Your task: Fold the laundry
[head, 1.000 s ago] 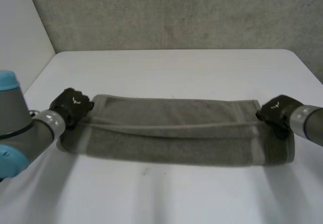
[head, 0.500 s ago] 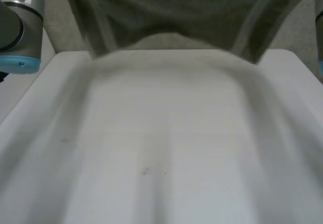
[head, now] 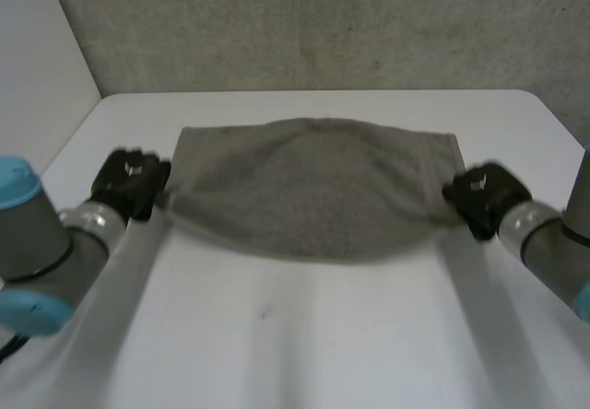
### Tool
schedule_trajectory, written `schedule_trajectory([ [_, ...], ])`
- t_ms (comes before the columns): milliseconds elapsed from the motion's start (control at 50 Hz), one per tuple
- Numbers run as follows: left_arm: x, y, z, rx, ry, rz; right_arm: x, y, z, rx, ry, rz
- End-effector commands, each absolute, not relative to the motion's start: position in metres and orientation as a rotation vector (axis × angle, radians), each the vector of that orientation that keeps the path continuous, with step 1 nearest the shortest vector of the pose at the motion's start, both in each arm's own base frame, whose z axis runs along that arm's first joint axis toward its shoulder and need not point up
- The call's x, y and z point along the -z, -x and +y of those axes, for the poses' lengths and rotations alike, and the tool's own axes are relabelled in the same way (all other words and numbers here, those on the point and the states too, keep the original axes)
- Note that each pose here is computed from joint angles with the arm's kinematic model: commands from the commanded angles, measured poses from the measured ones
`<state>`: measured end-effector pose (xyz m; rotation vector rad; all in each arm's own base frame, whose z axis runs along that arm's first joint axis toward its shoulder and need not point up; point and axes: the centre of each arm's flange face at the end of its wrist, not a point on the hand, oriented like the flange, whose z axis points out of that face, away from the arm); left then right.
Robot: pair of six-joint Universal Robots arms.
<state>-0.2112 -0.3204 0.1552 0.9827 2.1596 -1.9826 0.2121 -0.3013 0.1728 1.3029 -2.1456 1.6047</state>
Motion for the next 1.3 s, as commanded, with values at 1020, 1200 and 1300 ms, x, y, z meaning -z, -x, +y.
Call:
schedule_trajectory([
  [1020, -0.127, 0.242, -0.403, 1.799, -1.186, 1.895, -0.139, -0.206, -0.39, -1.489, -1.125, -1.94],
  [1200, -0.127, 0.256, -0.391, 1.796, -1.225, 1.88, -0.142, -0.209, -0.392, -1.483, -1.08, -1.927],
  [1300, -0.149, 0.252, -0.394, 1.818, -1.136, 1.849, -0.185, -0.197, -0.396, -1.565, -0.862, -1.883],
])
